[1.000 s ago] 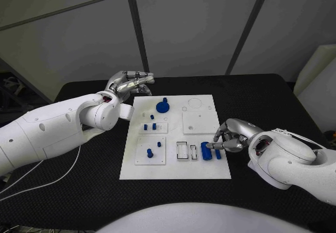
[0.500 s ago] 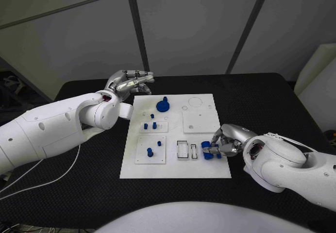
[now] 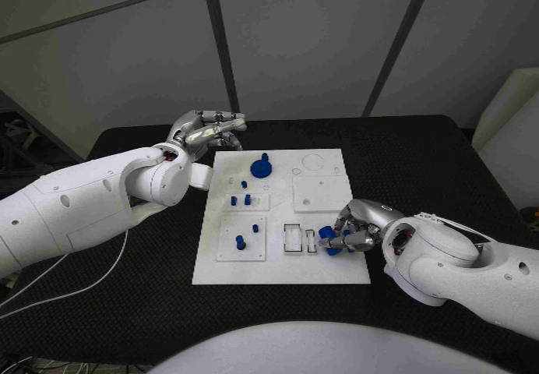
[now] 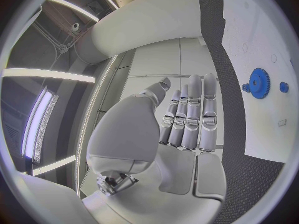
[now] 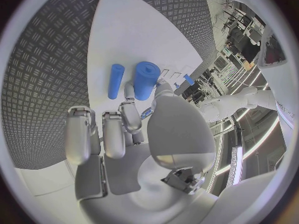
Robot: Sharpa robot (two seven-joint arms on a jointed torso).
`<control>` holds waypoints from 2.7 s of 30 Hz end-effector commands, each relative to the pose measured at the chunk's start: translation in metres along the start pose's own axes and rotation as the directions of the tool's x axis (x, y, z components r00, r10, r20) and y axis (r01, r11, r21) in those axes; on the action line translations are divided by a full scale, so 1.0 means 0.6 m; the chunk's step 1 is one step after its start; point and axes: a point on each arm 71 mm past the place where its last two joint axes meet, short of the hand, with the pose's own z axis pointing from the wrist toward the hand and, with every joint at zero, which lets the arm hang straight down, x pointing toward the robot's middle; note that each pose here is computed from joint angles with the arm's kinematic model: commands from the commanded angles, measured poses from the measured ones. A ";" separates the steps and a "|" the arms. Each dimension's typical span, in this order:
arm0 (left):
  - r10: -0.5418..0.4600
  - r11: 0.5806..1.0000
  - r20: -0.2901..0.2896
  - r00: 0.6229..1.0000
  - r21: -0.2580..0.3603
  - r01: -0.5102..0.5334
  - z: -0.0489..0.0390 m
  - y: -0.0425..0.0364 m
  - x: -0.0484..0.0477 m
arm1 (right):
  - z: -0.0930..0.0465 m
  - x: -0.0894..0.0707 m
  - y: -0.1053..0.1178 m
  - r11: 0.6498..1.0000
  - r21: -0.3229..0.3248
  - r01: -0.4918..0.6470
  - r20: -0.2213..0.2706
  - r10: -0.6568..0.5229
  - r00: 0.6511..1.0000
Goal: Assemble the parts on the task board
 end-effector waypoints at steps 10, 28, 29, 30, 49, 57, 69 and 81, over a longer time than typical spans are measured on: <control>0.000 1.000 -0.014 1.000 0.005 0.000 -0.001 -0.003 0.001 | -0.010 0.012 -0.004 0.999 0.011 -0.036 0.033 0.036 0.999; -0.003 1.000 -0.021 1.000 0.002 0.003 0.000 -0.001 0.004 | -0.034 -0.003 0.039 0.977 -0.076 -0.201 0.099 0.208 0.973; -0.003 1.000 -0.021 1.000 0.002 0.003 0.000 -0.001 0.004 | -0.033 -0.002 0.041 0.976 -0.079 -0.204 0.097 0.211 0.973; -0.004 1.000 -0.022 1.000 0.002 0.004 0.001 -0.001 0.005 | -0.032 -0.001 0.045 0.975 -0.084 -0.207 0.095 0.214 0.972; -0.007 1.000 -0.030 1.000 0.001 0.007 0.002 -0.001 0.010 | 0.009 0.022 0.075 0.984 -0.068 -0.166 0.019 0.168 0.986; -0.008 1.000 -0.032 0.999 0.000 0.008 0.003 -0.001 0.011 | 0.016 0.027 0.084 0.985 -0.066 -0.159 0.006 0.160 0.987; -0.007 1.000 -0.032 0.999 -0.002 0.007 0.003 0.000 0.010 | 0.022 0.028 0.086 0.986 -0.059 -0.156 0.016 0.157 0.987; -0.007 1.000 -0.031 1.000 -0.002 0.006 0.002 0.000 0.009 | 0.017 0.023 0.089 0.984 -0.088 -0.158 0.048 0.163 0.985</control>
